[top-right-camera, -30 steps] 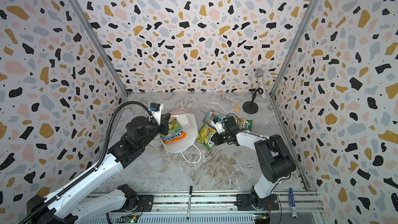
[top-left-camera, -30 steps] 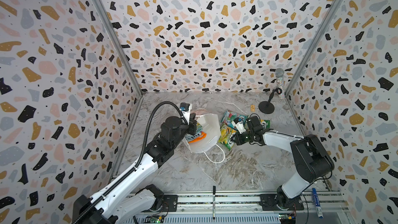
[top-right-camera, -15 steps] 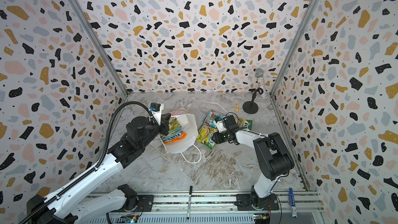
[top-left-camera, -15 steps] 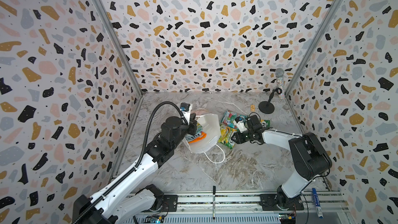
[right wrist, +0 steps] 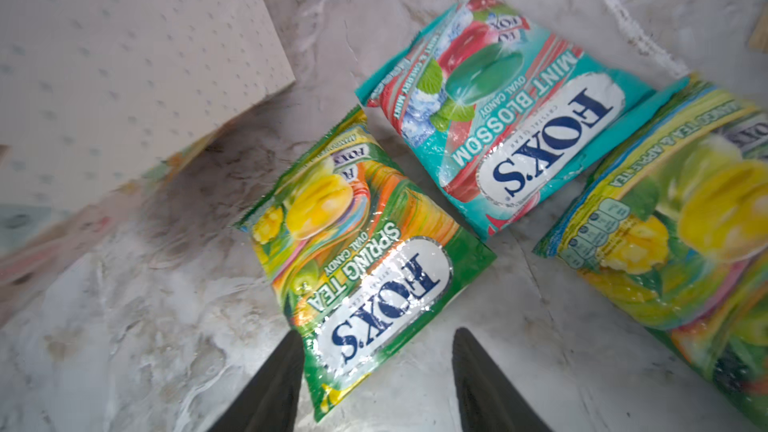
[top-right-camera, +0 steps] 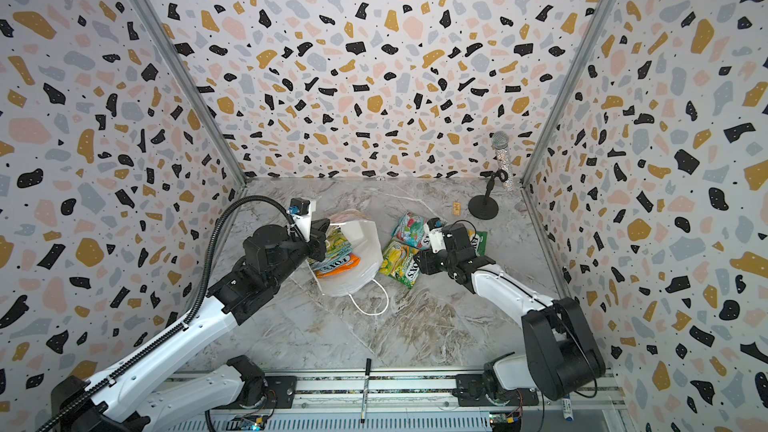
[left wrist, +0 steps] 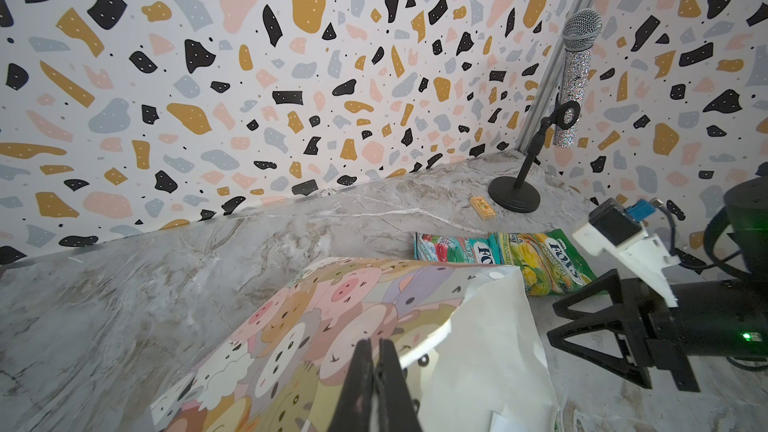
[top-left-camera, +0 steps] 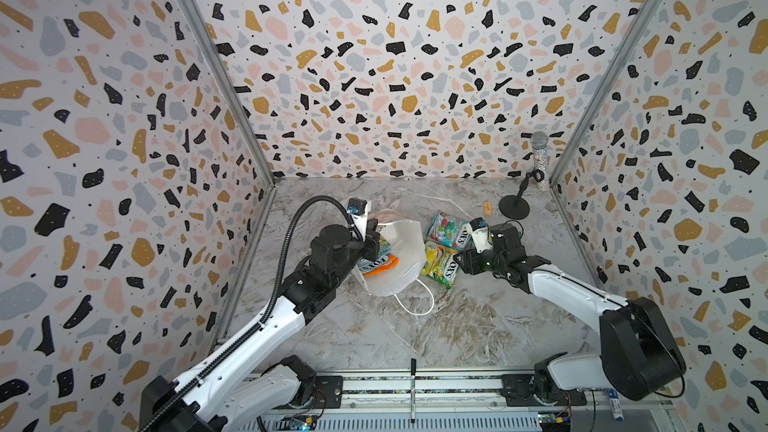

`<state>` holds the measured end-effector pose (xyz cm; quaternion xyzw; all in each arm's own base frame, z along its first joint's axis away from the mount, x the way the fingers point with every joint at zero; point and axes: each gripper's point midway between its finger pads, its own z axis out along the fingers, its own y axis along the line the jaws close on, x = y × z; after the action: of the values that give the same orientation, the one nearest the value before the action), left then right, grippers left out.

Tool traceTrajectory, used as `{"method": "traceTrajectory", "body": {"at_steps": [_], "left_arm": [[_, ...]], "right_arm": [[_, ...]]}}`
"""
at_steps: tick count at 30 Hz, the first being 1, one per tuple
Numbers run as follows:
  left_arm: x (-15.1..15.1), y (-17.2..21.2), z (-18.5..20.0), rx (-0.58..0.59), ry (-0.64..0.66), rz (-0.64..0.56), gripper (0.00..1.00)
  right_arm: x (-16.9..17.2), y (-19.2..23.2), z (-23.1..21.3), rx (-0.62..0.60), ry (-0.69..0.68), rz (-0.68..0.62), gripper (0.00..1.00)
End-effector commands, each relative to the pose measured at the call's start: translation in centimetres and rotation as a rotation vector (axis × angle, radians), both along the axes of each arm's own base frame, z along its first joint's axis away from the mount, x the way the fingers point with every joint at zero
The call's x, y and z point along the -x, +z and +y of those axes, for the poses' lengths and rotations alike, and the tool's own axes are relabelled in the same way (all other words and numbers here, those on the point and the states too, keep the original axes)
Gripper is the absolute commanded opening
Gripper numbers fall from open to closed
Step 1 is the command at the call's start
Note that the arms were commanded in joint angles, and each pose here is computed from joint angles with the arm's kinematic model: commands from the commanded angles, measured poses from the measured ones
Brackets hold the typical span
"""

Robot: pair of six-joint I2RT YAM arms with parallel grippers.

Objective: Take the snacks out of the paper bag
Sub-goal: 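Move the right gripper back into the bag opening toward the stacked packets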

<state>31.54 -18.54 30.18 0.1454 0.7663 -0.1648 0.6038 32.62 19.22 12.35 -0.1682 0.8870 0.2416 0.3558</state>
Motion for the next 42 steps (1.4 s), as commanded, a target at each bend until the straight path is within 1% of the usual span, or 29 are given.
{"method": "traceTrajectory", "body": {"at_steps": [1,3,6,10,18,22,28,37,42], "left_arm": [[0.2,1.1,0.3,0.011,0.007,-0.039,0.00],[0.2,1.2,0.3,0.013,0.005,-0.041,0.00],[0.2,1.2,0.3,0.014,0.004,-0.040,0.00],[0.2,1.2,0.2,0.014,0.003,-0.040,0.00],[0.3,1.3,0.3,0.018,0.004,-0.043,0.00],[0.3,1.3,0.2,0.018,0.002,-0.042,0.00],[0.3,1.3,0.2,0.019,0.001,-0.044,0.00],[0.4,1.4,0.2,0.021,0.000,-0.046,0.00],[0.4,1.5,0.3,0.025,-0.001,-0.048,0.00]], "right_arm": [[1.1,3.4,0.9,-0.130,0.020,-0.041,0.60],[2.1,5.1,1.4,-0.196,0.037,-0.066,0.59],[3.4,7.4,2.2,-0.263,0.055,-0.107,0.59],[5.4,9.7,4.3,-0.296,0.135,-0.152,0.59],[9.5,12.7,10.2,-0.402,0.333,-0.121,0.55],[10.8,12.3,13.1,-0.395,0.418,-0.088,0.54],[11.3,11.1,16.7,-0.376,0.471,-0.035,0.51],[9.6,8.2,20.7,-0.342,0.443,0.066,0.43],[8.0,6.4,22.2,-0.317,0.381,0.139,0.40]]}}
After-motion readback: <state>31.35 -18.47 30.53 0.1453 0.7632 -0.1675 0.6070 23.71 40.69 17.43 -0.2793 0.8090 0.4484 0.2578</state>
